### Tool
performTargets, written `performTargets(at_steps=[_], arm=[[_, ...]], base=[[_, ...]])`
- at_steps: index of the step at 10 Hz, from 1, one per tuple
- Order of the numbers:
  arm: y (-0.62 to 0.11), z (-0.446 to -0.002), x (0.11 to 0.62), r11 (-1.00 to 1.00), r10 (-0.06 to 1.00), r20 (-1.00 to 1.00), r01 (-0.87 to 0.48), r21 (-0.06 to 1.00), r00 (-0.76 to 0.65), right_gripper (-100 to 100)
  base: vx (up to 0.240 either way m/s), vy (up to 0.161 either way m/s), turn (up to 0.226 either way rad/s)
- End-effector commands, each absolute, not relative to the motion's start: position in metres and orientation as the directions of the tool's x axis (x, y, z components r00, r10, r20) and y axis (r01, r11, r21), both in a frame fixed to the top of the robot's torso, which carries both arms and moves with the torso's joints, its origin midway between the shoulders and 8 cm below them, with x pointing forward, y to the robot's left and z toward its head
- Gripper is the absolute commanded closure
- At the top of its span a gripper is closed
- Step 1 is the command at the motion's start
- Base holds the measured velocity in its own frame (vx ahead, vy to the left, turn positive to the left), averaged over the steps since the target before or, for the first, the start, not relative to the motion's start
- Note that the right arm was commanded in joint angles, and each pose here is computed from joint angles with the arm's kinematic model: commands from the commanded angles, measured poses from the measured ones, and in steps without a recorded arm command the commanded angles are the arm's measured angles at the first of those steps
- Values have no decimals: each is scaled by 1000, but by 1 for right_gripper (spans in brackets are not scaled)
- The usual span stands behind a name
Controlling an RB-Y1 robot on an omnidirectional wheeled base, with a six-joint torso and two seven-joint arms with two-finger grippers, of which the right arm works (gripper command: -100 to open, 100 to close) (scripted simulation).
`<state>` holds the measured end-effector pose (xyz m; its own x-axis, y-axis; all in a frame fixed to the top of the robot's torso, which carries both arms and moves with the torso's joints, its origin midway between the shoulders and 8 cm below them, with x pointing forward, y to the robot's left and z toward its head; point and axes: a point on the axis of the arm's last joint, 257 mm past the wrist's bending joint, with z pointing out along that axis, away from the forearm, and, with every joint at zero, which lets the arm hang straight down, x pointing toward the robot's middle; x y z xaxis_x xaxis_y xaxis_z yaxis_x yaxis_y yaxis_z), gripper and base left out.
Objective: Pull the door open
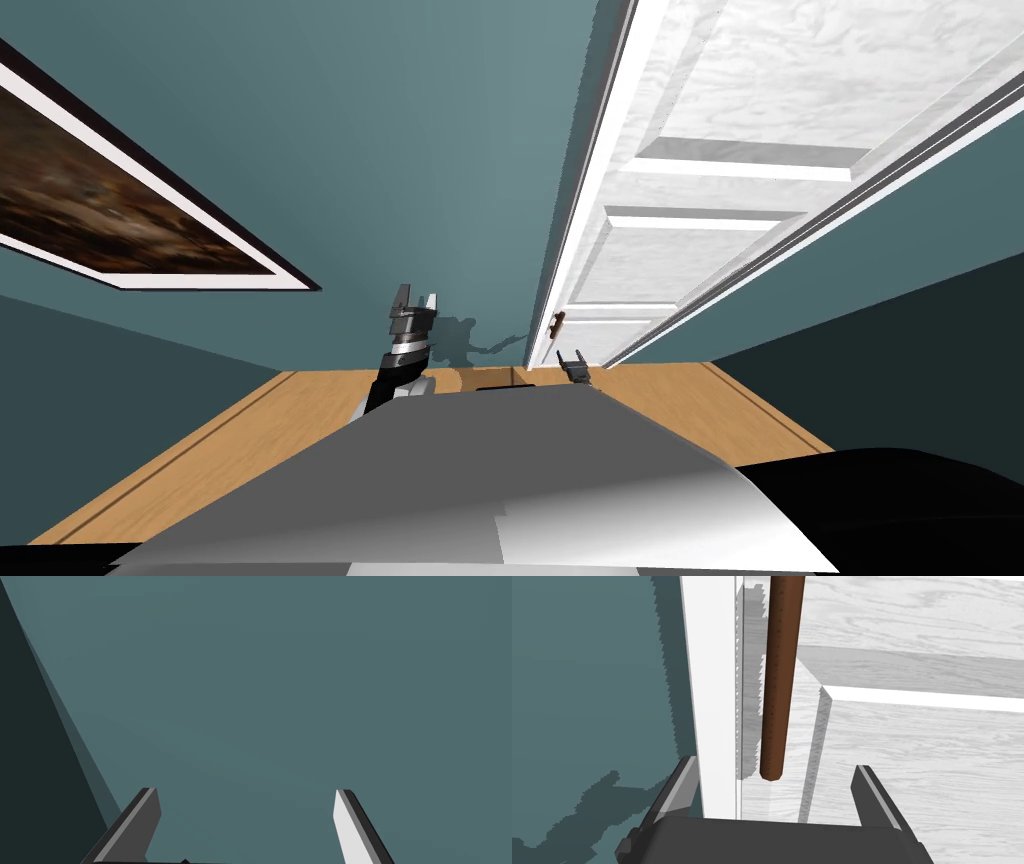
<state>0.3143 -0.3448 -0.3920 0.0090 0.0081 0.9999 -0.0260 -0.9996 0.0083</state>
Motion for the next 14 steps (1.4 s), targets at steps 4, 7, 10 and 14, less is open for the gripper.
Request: performTargets(at_steps=[4,7,10,14], arm=[[-371,-389,313,-999,34,999,-21,34,11,-100],[-388,-389,312,-999,33,999,-28,33,11,-100],[-399,-391,311,-999,13,1000,-41,13,10,-100],[-398,-390,310,-999,9,1000,-40,10,7,100]], base=[[80,44,24],[178,74,19],[200,-4,19],[24,13,-25]])
